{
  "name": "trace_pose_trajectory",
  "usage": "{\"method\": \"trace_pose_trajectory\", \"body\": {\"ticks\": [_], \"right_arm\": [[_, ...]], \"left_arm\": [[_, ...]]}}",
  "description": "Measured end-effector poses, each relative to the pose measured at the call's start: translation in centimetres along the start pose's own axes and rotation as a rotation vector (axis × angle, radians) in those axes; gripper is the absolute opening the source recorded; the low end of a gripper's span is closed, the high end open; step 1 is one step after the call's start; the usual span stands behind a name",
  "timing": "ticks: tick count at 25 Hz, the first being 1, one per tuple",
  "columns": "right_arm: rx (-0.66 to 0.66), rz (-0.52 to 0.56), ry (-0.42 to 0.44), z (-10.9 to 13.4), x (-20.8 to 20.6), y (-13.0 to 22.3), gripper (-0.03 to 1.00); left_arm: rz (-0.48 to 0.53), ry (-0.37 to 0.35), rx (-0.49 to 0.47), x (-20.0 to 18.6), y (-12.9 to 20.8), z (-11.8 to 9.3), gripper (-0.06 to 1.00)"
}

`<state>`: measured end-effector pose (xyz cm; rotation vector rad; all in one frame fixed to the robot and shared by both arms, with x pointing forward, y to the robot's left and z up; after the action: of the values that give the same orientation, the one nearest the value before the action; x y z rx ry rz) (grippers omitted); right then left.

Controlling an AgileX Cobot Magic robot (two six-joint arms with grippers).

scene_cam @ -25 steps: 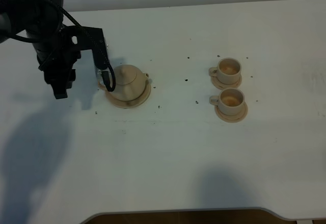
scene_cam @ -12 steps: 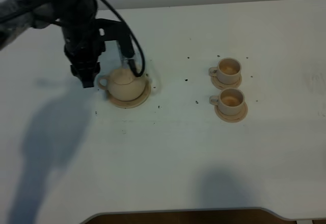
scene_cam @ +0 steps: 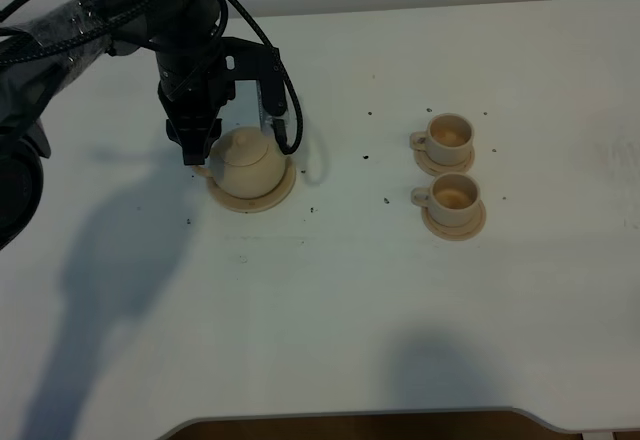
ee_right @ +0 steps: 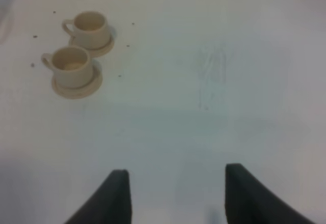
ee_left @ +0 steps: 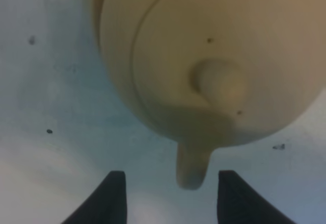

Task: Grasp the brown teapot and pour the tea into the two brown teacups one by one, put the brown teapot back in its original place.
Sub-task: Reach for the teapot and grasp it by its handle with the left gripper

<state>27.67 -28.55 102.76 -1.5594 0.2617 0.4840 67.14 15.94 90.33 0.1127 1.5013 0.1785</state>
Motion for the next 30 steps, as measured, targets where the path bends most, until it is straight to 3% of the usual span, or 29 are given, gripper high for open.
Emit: {"method": "trace_pose_trajectory", "body": {"ticks": [30], "right_arm": [[0.0, 0.0, 0.0, 0.0, 0.0, 0.0, 0.44]], "left_arm": [[0.008, 0.05, 0.077, 1.2, -0.1, -1.1, 0.28]]}}
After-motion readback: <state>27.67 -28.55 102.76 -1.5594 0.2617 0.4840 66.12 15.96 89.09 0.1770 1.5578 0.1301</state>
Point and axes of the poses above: a point on each arm's last joint axis where the gripper is mounted, x pointing out along that axis toward the gripper, z along the wrist's bending axis when the last joint is at zero, y = z × x, the point moved 5 cm from there along x, pointing out along that axis toward the gripper, and after that the axes turned 5 degrees about x, right-handed, at the moved point
